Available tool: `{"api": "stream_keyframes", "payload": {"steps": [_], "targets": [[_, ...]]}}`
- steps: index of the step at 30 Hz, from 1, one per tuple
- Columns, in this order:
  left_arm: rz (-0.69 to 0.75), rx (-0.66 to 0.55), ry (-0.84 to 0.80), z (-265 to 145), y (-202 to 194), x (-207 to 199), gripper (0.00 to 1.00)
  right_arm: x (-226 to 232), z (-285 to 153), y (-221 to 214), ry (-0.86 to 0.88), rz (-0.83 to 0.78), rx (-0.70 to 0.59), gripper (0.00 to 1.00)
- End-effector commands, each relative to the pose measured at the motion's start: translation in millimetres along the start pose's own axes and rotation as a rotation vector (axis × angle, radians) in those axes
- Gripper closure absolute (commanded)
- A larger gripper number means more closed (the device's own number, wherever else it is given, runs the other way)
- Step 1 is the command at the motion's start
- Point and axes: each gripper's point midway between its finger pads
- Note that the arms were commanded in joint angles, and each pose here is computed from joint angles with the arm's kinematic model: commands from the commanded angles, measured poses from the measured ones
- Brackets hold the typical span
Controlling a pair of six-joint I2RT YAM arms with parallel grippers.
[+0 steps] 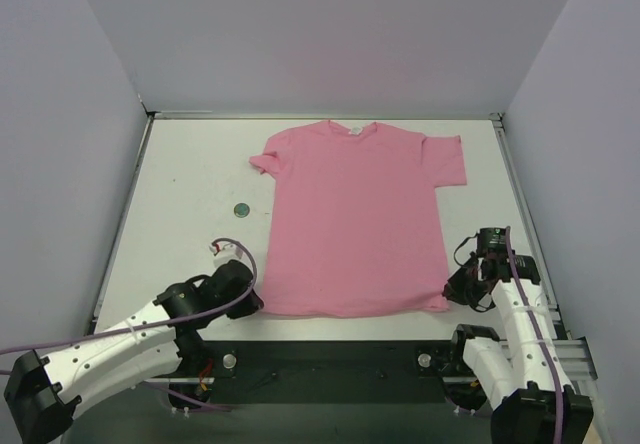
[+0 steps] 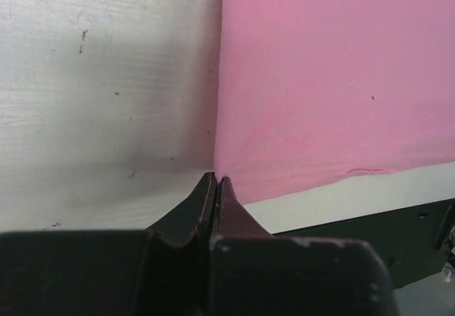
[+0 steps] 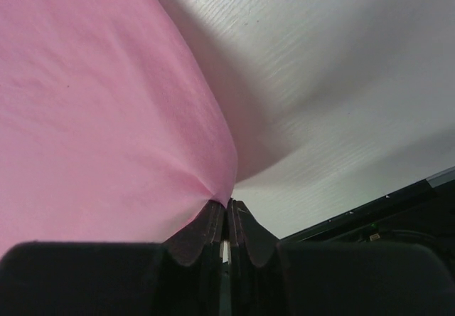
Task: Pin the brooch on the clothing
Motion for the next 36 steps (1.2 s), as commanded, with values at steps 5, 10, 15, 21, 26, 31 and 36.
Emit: {"api": "stream_keyframes", "payload": {"steps": [5,10,15,21,26,31,36], "targets": [[0.013,0.044,0.092,-9,-10,5,0.88,-12,-11,-7,-0.09,-0.017,0.02,0.64],[0.061,0.059,0.128,-14,-14,11,0.43,-3,-24,6,-0.07,-0.047,-0.034,0.24],[0.1,-0.064,0.084,-22,19,-5,0.03,24,-34,17,0.025,-0.114,-0.056,0.2],[0.187,-0.238,0.073,-27,77,-34,0.03,70,-35,15,0.1,-0.292,-0.055,0.15],[0.171,-0.311,0.071,-20,140,-41,0.07,103,-29,2,0.114,-0.462,-0.077,0.14],[0.082,-0.41,-0.067,-8,214,-53,0.11,133,-15,-27,0.094,-0.655,-0.085,0.13],[-0.005,-0.469,-0.09,8,282,-42,0.12,146,12,-55,0.034,-0.778,-0.035,0.15]]}}
Point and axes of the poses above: each gripper's point midway between its finger pads, its own z axis out along the fingers, its own x axis along the line the jaws close on, y = z × x, and after that the axes turned 12 degrees about z, right-handed
